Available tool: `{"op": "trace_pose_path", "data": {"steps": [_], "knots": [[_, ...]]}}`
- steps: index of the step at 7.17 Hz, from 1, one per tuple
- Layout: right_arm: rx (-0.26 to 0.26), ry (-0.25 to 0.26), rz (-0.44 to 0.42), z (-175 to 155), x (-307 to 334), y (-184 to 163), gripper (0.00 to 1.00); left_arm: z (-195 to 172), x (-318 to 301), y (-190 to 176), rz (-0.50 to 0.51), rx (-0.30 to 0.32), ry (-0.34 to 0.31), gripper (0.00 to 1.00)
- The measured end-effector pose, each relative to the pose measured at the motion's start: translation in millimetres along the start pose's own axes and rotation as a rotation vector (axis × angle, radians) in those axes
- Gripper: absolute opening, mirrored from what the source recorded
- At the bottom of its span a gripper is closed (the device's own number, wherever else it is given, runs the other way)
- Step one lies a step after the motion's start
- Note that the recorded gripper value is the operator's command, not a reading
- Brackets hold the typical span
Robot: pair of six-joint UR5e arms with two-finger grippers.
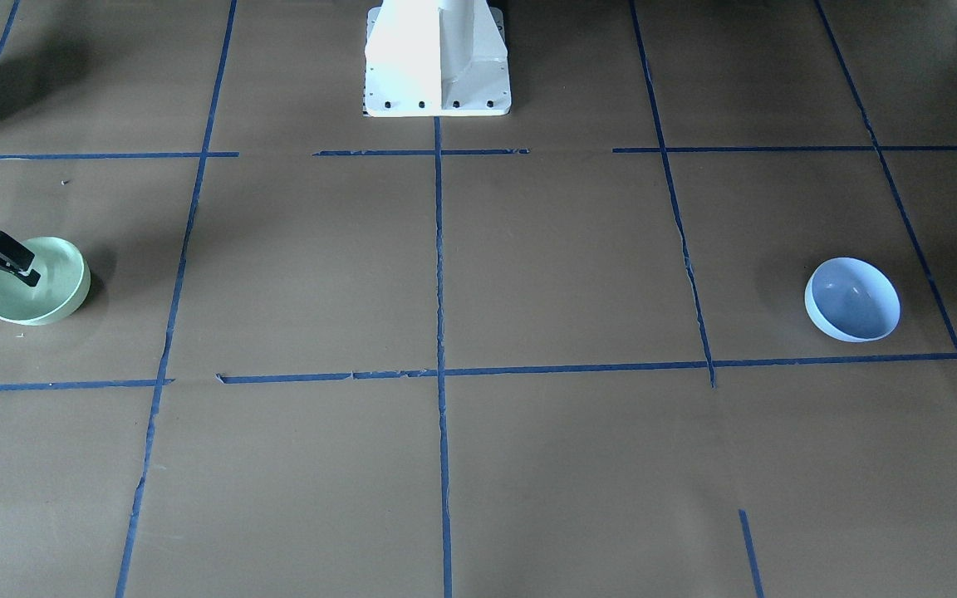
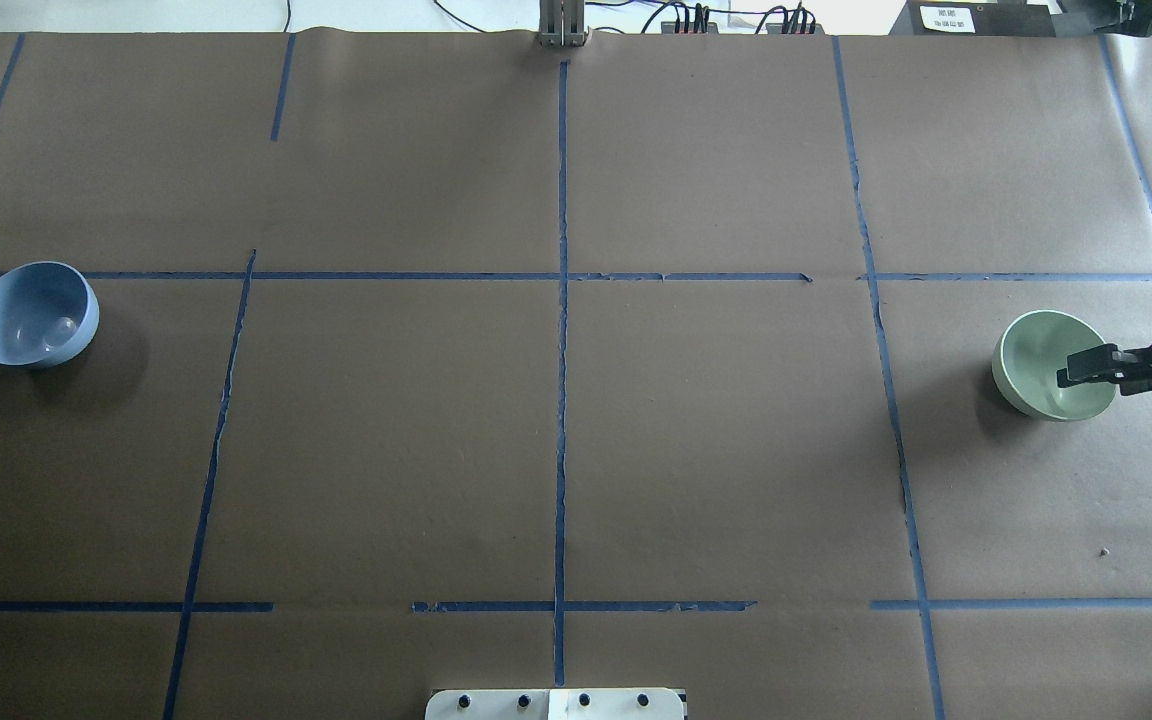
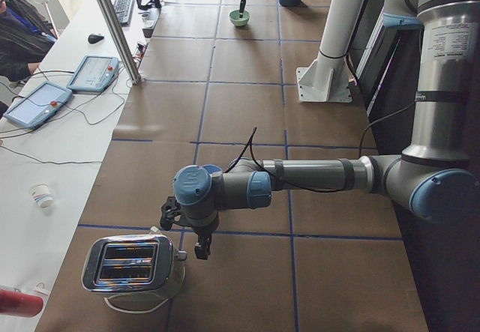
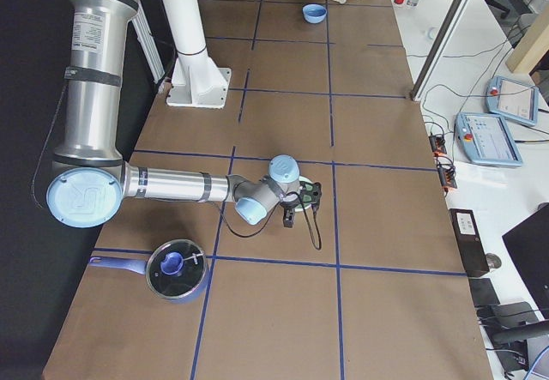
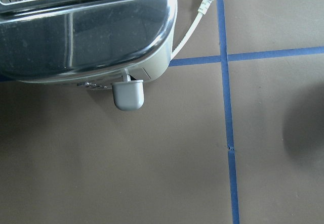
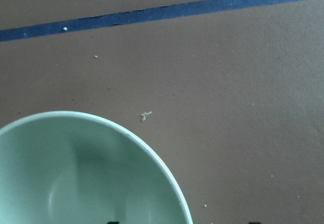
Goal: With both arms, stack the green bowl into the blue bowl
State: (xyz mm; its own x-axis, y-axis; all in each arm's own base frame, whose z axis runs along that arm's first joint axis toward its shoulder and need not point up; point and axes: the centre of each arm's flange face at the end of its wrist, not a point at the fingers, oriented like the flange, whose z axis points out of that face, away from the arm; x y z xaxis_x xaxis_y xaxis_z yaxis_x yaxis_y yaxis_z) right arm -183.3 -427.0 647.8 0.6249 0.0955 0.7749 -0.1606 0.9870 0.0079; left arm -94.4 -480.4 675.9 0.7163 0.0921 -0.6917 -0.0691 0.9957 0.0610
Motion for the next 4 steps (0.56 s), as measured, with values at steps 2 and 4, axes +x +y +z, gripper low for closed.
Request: {"op": "trace_pose_path", "data": {"steps": [2, 4], "knots": [[0.004, -0.022, 0.005, -6.1, -9.4, -1.1, 0.0, -0.5, 0.4, -0.6, 0.002, 0.004, 0.0, 1.0], [0.003, -0.044, 0.008, -14.0, -12.4, -3.3, 0.0, -0.4, 0.4, -0.5, 0.002, 0.004, 0.0, 1.0]]}}
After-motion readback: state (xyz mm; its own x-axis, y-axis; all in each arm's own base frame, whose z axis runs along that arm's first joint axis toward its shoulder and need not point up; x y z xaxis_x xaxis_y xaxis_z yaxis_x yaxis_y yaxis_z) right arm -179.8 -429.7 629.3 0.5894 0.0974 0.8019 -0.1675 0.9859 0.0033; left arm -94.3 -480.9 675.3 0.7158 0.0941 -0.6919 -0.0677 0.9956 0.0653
